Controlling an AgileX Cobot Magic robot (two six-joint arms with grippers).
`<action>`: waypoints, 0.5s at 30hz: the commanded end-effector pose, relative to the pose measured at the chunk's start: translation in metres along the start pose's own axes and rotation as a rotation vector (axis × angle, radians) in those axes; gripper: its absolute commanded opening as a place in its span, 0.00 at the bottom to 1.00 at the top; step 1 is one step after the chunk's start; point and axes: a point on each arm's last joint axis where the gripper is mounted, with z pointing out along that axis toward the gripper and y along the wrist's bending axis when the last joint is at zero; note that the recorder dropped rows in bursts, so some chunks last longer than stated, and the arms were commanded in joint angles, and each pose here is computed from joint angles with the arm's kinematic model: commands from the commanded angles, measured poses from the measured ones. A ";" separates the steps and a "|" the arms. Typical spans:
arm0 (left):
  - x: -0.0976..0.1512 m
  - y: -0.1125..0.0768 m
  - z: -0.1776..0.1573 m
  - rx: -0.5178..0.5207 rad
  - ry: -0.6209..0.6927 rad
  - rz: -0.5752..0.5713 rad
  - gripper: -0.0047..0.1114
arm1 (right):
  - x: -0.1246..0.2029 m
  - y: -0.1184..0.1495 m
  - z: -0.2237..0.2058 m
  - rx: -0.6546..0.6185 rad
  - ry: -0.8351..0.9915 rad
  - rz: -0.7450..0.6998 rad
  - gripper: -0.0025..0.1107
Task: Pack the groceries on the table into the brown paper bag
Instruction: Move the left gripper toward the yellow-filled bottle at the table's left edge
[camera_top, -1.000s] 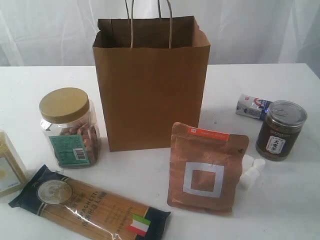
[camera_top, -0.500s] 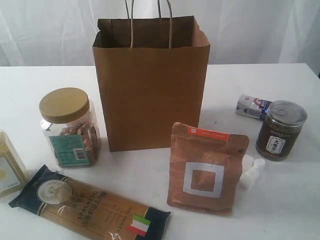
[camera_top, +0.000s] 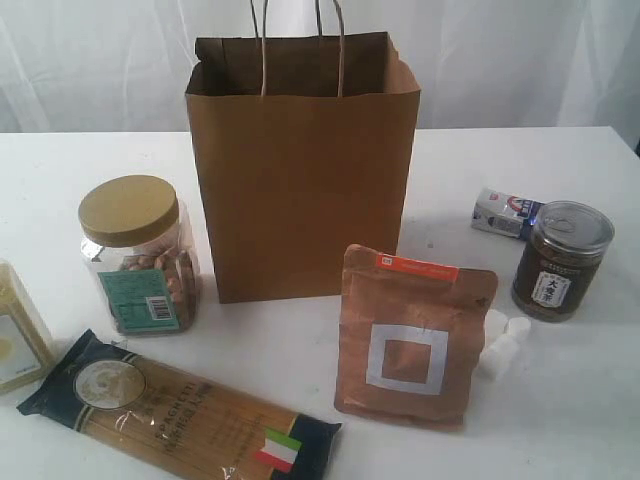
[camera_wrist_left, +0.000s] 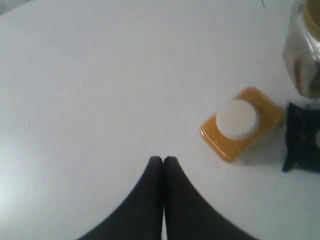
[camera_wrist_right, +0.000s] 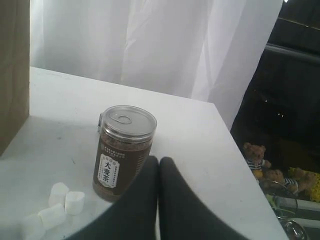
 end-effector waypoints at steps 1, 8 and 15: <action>0.010 -0.004 0.018 0.035 0.121 0.053 0.04 | 0.000 -0.001 0.000 0.009 -0.004 0.005 0.02; 0.012 0.014 0.065 0.042 0.139 -0.249 0.04 | 0.000 -0.001 0.000 0.009 -0.004 0.005 0.02; 0.001 0.035 0.085 0.254 -0.070 -0.601 0.04 | 0.000 -0.001 0.000 0.009 -0.004 0.005 0.02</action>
